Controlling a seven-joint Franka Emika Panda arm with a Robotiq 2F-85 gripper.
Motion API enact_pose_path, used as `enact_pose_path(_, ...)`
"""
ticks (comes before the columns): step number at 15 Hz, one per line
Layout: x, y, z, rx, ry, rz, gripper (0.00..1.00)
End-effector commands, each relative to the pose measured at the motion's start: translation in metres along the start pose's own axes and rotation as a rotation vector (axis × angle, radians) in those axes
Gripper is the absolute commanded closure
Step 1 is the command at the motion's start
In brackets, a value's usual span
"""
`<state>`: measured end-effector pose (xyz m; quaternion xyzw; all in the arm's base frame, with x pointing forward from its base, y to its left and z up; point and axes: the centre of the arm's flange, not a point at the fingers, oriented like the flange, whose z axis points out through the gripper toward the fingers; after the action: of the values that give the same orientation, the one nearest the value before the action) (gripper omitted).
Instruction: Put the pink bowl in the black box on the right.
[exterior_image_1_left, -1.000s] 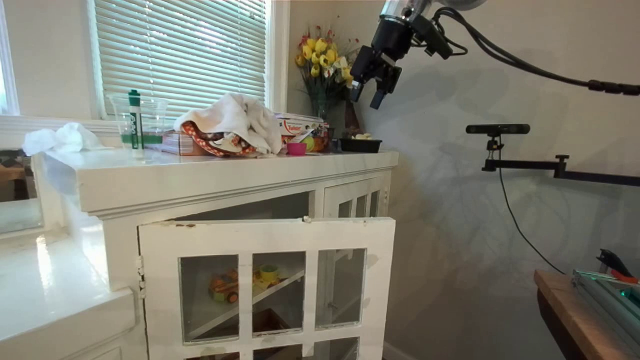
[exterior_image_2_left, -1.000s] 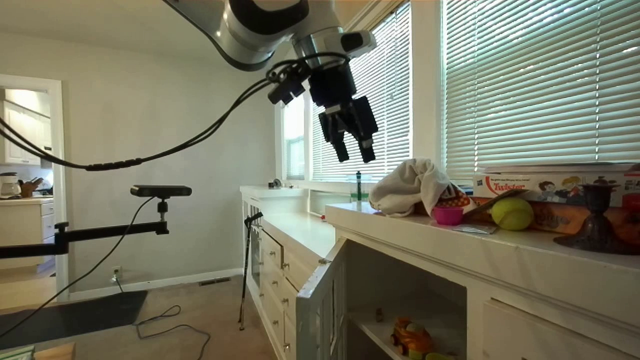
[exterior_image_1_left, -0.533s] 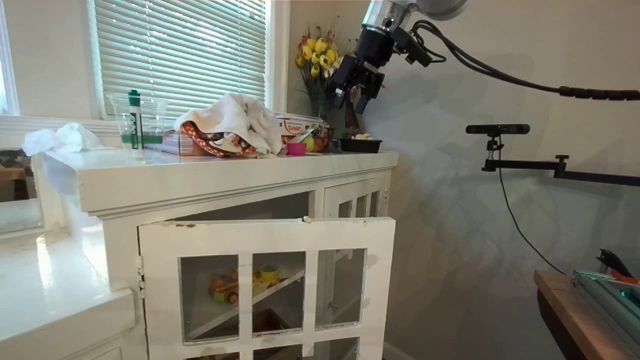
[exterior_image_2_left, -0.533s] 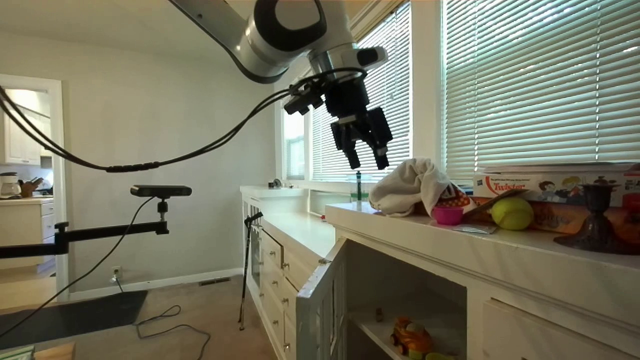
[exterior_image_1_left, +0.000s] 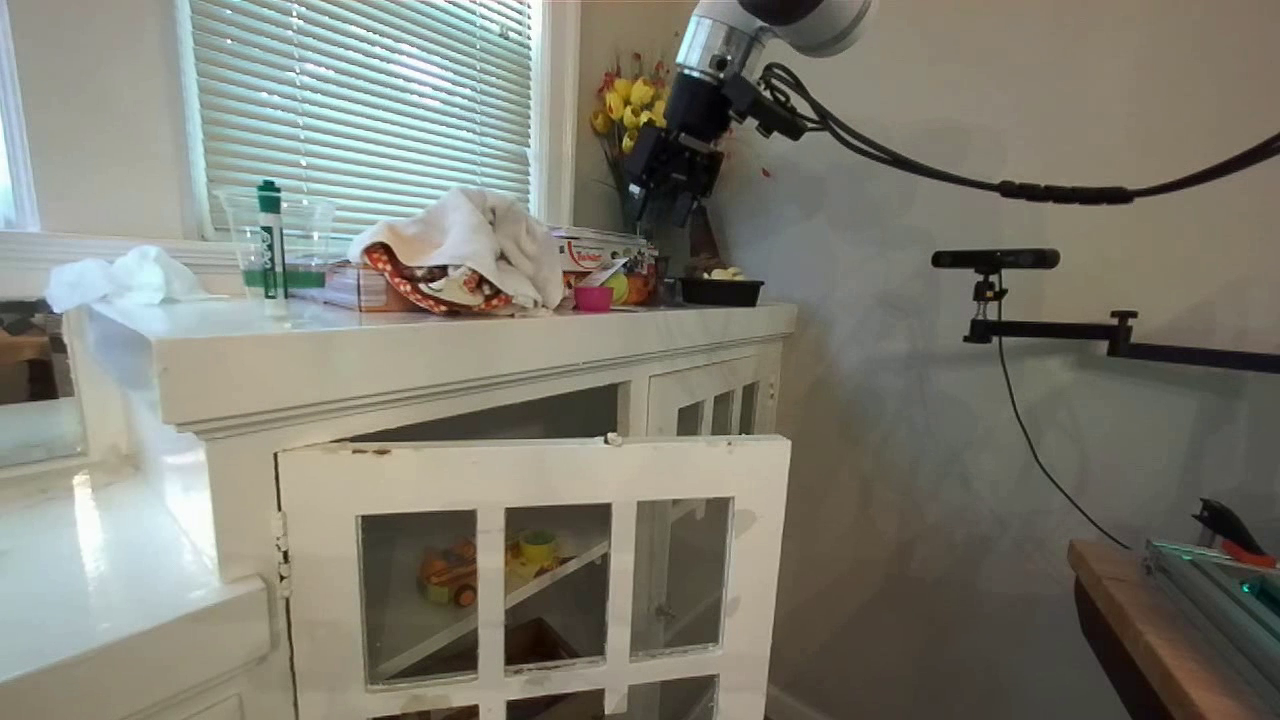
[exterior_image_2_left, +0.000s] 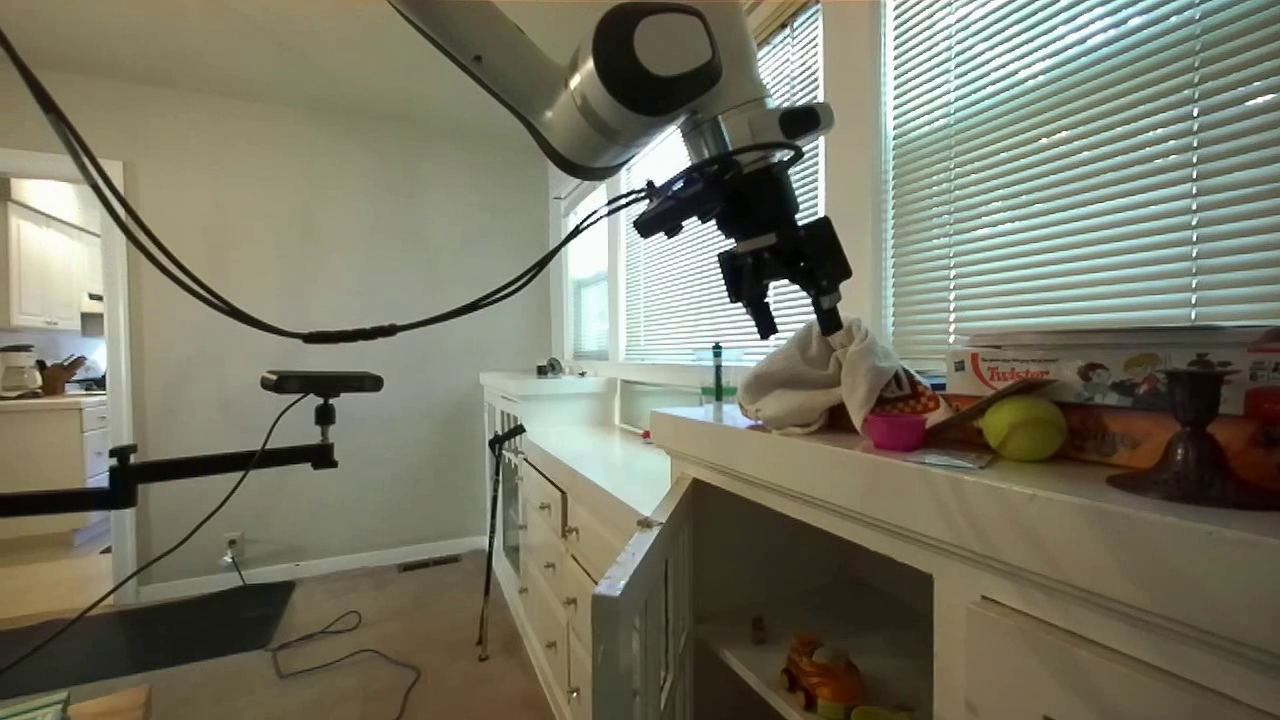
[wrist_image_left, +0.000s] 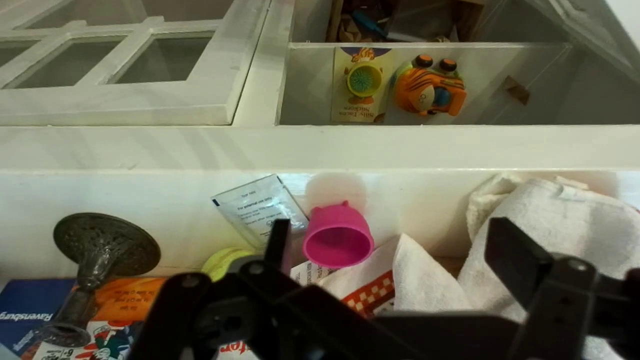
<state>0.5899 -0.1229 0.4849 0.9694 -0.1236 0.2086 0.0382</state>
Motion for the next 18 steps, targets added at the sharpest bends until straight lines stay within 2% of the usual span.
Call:
enact_pose_path(1,0.004,0.001,0.002,-0.002,0.0,0.001,0.0)
enact_pose_path(10,0.008,0.0,0.004,-0.003,-0.001,0.001,0.0)
enact_pose_path(18,0.02,0.021,0.021,0.029,0.024,-0.039,0.0)
